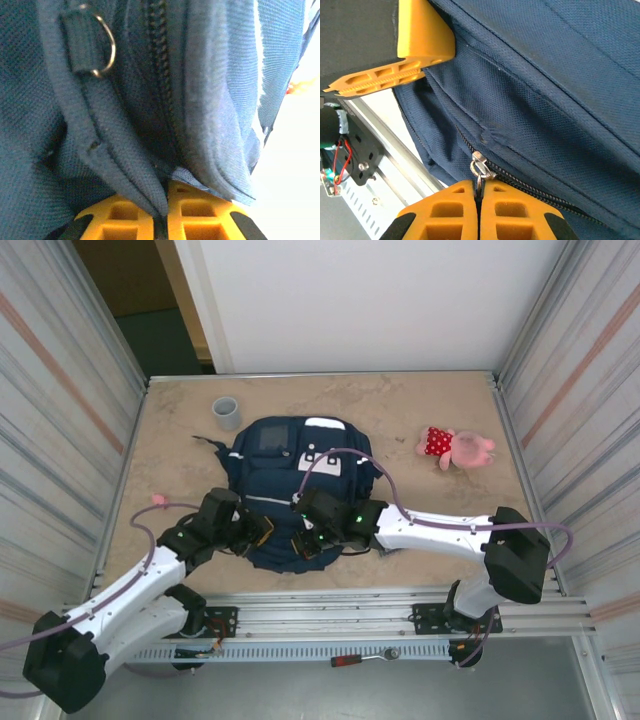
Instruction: Pack books, pencil case, and school supplies into a backpack
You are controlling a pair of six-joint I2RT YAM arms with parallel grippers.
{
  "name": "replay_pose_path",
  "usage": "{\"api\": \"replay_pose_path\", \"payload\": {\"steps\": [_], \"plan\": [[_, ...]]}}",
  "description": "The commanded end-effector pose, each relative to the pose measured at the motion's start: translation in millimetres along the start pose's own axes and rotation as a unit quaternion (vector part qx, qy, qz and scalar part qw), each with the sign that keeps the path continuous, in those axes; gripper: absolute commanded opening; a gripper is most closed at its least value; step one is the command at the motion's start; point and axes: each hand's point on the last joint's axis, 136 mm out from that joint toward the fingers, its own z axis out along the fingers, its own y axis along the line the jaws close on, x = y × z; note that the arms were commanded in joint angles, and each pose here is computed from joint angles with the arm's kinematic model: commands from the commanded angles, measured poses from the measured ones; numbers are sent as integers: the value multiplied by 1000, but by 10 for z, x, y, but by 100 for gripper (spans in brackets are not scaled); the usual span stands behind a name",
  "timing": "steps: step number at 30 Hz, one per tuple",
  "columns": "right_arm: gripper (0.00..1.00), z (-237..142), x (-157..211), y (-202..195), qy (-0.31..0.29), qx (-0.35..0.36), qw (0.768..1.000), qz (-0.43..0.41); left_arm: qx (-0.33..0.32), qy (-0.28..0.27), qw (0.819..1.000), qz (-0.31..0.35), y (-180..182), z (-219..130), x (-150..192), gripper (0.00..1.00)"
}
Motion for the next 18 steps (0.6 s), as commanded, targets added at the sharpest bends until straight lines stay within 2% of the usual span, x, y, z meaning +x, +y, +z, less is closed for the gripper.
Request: {"api": "replay_pose_path", "payload": {"steps": [1,7,14,18], "plan": [[0,-227,-54,-71,-12,4,1000,-4,-4,-39,999,16,-2,-104,-168,0],[0,-488,79,-799,-5,78,996,42,-21,-64,998,17,186,-350,-290,0],[0,-669,61,-1529,-22,126,984,128,-7,-54,998,22,156,-430,-310,0],[0,-691,-24,-1635,-34,120,982,142,-11,-55,997,43,80,-491,-338,0]]}}
